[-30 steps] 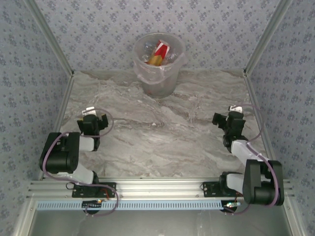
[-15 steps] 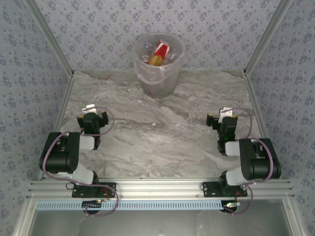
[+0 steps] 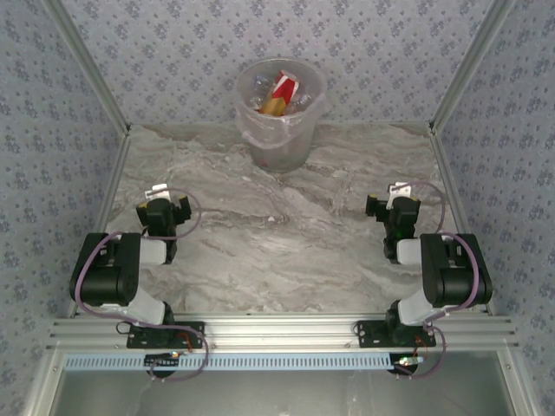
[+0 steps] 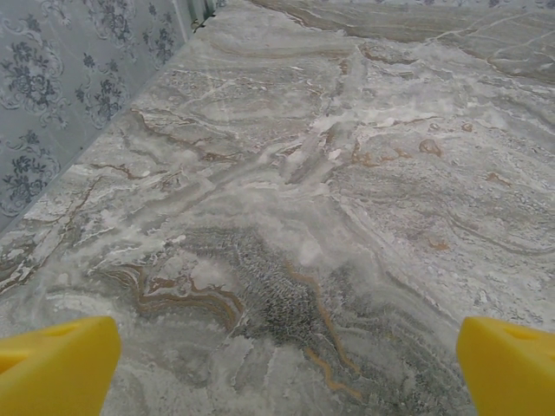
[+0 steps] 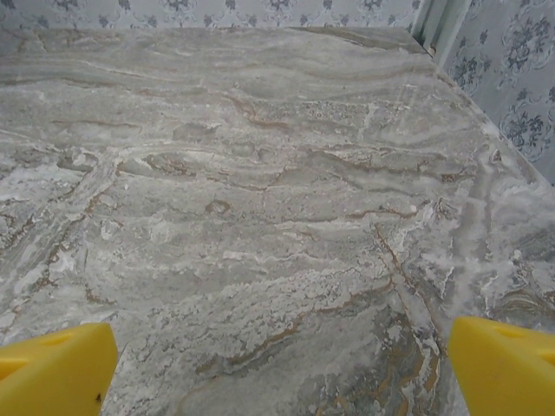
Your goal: Put the plastic bottles in the bin
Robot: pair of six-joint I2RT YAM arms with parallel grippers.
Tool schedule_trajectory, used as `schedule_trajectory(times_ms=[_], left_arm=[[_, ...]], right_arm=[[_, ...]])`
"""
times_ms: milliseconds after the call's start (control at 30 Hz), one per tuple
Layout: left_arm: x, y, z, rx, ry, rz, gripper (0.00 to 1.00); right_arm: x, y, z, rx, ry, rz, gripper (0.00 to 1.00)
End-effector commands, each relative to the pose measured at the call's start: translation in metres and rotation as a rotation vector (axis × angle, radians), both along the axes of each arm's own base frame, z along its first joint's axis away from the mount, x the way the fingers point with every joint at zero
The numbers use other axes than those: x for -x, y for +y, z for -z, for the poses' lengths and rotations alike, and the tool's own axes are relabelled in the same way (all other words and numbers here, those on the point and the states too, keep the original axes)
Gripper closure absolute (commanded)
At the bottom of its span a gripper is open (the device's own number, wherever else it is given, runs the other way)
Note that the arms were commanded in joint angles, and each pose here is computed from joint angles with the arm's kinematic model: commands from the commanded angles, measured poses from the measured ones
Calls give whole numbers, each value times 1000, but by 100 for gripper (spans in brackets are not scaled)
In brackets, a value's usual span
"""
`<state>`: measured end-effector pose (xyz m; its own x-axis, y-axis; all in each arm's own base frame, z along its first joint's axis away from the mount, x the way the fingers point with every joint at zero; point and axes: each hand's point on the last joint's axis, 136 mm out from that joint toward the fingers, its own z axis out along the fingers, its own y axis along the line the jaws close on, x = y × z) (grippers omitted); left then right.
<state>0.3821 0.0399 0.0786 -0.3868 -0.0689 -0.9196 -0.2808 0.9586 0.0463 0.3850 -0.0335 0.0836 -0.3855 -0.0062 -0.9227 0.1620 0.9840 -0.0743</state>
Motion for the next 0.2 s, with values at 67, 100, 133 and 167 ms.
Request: schedule_trajectory(times_ms=[67, 100, 133, 167], left_arm=[[-9, -2, -14, 1, -46, 33, 1], [-8, -2, -14, 2, -45, 32, 0], [-8, -3, -14, 2, -46, 34, 1], [-8, -3, -14, 1, -47, 34, 1]], right_arm=[[-2, 1, 0, -17, 1, 1, 0], [-2, 1, 0, -18, 2, 2, 0], [-2, 1, 0, -17, 1, 1, 0], [-2, 1, -1, -17, 0, 1, 0]])
